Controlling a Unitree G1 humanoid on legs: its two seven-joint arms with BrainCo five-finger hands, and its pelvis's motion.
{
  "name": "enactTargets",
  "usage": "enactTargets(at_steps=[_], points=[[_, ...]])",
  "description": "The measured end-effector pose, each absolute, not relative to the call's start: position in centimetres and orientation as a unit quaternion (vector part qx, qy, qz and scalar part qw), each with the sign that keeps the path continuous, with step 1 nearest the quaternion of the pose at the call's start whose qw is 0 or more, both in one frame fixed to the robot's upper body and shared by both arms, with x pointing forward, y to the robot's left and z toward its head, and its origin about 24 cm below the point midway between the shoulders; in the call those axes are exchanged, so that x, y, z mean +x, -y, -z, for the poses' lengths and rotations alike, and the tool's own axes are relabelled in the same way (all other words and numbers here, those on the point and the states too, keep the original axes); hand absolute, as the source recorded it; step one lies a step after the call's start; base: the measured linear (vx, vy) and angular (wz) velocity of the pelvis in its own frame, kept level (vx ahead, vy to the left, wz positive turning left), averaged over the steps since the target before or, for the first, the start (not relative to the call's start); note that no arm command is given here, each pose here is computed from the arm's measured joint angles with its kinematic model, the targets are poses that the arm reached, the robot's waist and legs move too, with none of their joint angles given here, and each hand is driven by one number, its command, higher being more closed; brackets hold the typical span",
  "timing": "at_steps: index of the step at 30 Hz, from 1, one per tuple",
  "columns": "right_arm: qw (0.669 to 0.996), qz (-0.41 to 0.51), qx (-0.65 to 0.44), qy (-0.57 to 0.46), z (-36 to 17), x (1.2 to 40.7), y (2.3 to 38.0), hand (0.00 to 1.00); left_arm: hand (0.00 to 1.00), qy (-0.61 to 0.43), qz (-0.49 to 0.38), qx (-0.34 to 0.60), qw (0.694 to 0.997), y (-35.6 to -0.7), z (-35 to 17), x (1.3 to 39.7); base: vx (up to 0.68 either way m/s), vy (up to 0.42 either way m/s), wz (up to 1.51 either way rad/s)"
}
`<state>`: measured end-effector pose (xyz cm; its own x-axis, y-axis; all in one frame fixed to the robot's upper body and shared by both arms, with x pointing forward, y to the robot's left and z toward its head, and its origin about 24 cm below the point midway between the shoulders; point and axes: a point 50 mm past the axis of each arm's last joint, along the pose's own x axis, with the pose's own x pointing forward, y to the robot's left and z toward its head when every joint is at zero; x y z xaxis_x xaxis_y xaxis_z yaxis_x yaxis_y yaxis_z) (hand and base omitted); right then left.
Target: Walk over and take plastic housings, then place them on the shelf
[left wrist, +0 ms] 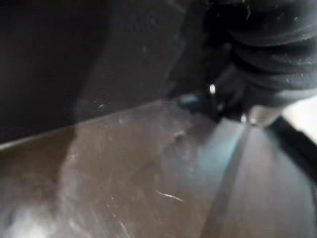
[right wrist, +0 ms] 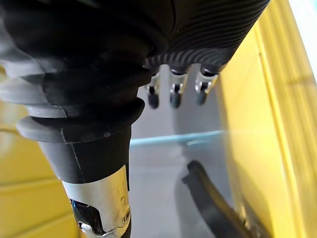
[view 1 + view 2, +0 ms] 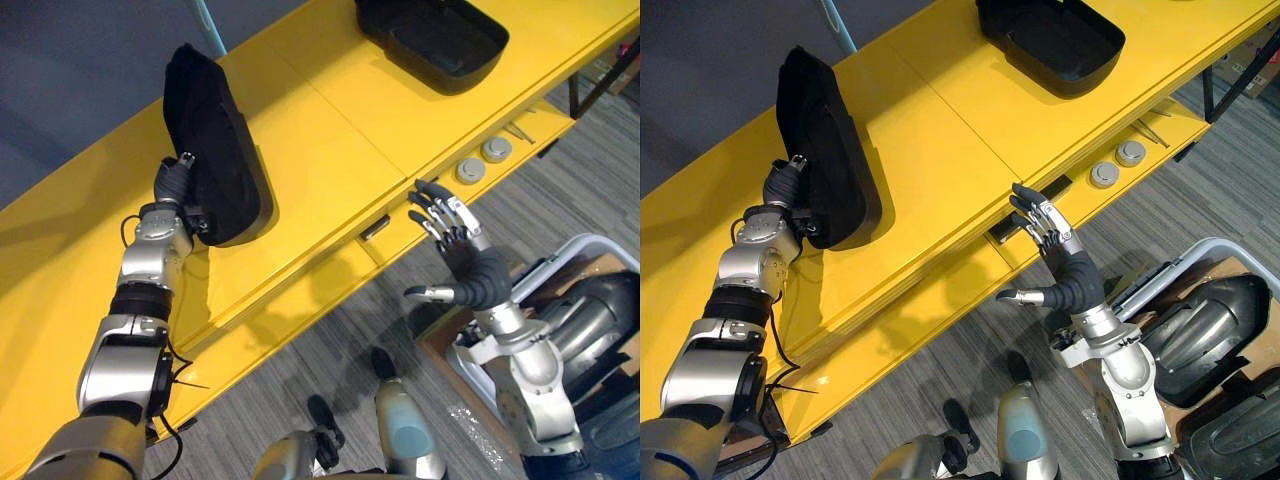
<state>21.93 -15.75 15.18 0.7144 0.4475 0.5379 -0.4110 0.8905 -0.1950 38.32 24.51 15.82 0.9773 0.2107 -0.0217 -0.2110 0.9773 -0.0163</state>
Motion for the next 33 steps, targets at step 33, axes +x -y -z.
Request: enactTargets(at_steps=[33], points=[[0.98,-0.095,0.032,0.174,-9.4,23.1,16.7,0.0,0.0,0.181,0.095,-0.009,0.979,-20.4,-21.6,32.6,0.03,-0.003,0.14]])
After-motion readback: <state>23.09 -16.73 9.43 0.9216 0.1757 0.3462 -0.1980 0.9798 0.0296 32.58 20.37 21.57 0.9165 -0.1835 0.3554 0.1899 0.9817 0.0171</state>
